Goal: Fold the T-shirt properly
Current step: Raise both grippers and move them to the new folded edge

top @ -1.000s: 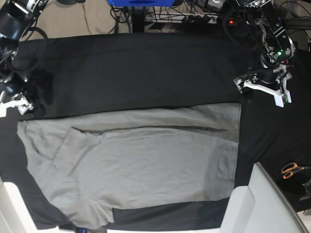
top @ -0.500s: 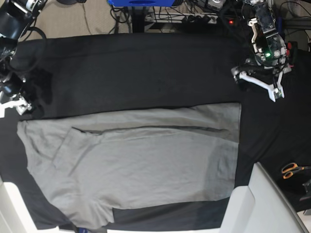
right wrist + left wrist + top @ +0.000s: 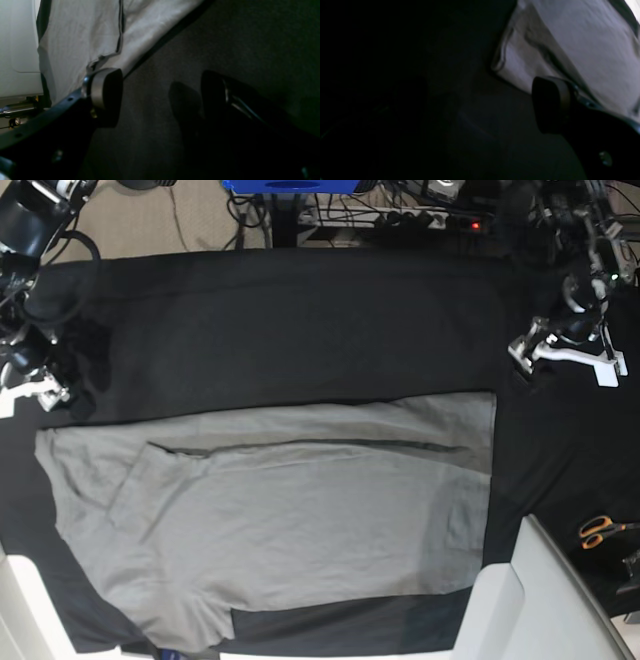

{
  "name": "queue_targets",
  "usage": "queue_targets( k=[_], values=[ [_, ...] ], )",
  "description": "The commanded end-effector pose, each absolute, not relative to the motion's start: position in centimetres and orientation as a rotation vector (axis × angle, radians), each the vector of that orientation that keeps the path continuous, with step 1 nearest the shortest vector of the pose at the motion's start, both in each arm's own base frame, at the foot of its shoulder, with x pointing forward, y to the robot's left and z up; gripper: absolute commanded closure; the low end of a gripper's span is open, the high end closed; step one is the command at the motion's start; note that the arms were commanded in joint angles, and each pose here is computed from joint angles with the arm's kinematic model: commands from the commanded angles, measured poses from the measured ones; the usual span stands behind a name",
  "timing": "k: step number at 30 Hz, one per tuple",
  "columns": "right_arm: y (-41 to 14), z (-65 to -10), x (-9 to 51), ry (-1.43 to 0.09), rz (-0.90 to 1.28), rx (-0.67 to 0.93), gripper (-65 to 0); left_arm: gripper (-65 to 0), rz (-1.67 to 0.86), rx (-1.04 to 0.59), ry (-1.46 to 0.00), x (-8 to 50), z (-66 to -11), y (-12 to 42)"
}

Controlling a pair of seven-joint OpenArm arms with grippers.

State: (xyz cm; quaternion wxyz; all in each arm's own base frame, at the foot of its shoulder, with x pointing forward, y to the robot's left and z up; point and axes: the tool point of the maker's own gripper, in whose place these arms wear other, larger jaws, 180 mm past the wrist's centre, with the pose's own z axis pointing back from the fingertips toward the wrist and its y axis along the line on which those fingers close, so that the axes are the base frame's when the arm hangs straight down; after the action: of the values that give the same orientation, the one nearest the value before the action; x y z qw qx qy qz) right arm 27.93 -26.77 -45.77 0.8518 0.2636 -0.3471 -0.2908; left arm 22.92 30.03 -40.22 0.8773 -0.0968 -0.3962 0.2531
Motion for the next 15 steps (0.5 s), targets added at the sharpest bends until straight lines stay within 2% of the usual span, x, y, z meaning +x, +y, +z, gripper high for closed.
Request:
queue_targets(
  k=[1, 3, 6, 12, 15],
  values=[
    [-27.8, -44.2, 29.1, -0.791, -0.596, 0.55, -44.6, -56.9, 0.481, -0.21, -0.877, 23.9, -38.9, 30.4],
    [-27.8, -44.2, 29.1, -0.791, -0.596, 0.55, -44.6, -42.3, 0.411, -0.226, -0.878, 23.9, -38.8, 30.2],
    [-27.9, -44.2, 29.1, -0.791, -0.596, 0.549, -44.6, -29.6, 0.329, -0.234, -0.887, 24.0, -38.5, 29.8],
    [-28.0, -44.2, 29.0, -0.792, -0.596, 0.546, -44.6, -29.1, 0.225, -0.128, -0.83, 23.8, -40.0, 30.1],
    [-28.4, -44.1, 29.1, -0.802, -0.617, 0.544, -44.6, -29.9, 0.252, -0.108, -0.777, 23.5, -42.1, 30.8]
  ],
)
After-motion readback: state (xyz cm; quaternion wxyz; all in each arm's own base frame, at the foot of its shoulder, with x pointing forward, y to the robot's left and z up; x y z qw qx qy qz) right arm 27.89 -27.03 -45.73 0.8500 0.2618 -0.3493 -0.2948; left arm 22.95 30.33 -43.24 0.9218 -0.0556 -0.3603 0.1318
